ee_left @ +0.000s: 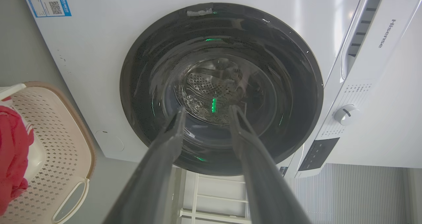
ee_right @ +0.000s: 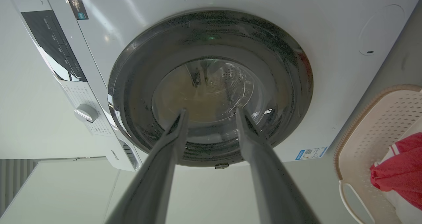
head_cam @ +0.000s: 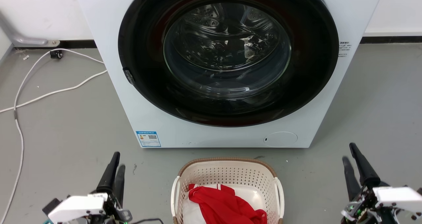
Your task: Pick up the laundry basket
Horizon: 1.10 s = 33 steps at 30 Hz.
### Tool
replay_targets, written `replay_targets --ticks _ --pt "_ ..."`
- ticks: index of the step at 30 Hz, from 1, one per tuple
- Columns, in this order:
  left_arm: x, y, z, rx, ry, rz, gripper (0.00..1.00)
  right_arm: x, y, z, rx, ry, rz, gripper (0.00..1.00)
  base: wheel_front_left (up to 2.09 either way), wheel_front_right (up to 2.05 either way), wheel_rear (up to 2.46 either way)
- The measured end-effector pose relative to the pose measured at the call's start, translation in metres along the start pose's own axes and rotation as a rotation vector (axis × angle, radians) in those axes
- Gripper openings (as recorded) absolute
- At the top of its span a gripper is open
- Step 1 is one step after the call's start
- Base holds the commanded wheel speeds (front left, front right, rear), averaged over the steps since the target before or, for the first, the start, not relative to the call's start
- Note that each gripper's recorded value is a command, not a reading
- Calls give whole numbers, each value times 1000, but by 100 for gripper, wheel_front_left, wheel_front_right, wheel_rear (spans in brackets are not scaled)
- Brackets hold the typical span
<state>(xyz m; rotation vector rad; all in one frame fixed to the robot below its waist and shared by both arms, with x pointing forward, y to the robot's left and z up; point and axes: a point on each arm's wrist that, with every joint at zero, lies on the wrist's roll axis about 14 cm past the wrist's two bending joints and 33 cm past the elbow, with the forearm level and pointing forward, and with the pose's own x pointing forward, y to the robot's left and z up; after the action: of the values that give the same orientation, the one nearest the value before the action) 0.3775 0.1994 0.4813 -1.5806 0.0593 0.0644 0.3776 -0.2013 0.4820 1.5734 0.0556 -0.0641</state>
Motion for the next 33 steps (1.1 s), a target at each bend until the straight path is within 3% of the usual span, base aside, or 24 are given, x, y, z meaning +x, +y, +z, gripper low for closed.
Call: replay_targets --ticks 10,17,24,33 --pt "-6 8 2 18 -32 23 100 -6 -10 -4 -33 -11 -28 100 0 0 0" --pt "-10 10 16 81 -84 31 100 -7 -12 -3 -120 -26 -38 100 0 0 0" --pt "-12 8 31 164 -141 33 100 -6 -4 0 -275 -40 -19 100 0 0 0" --pt "-14 -15 52 313 -226 -6 100 -3 18 -1 -563 -56 47 100 0 0 0"
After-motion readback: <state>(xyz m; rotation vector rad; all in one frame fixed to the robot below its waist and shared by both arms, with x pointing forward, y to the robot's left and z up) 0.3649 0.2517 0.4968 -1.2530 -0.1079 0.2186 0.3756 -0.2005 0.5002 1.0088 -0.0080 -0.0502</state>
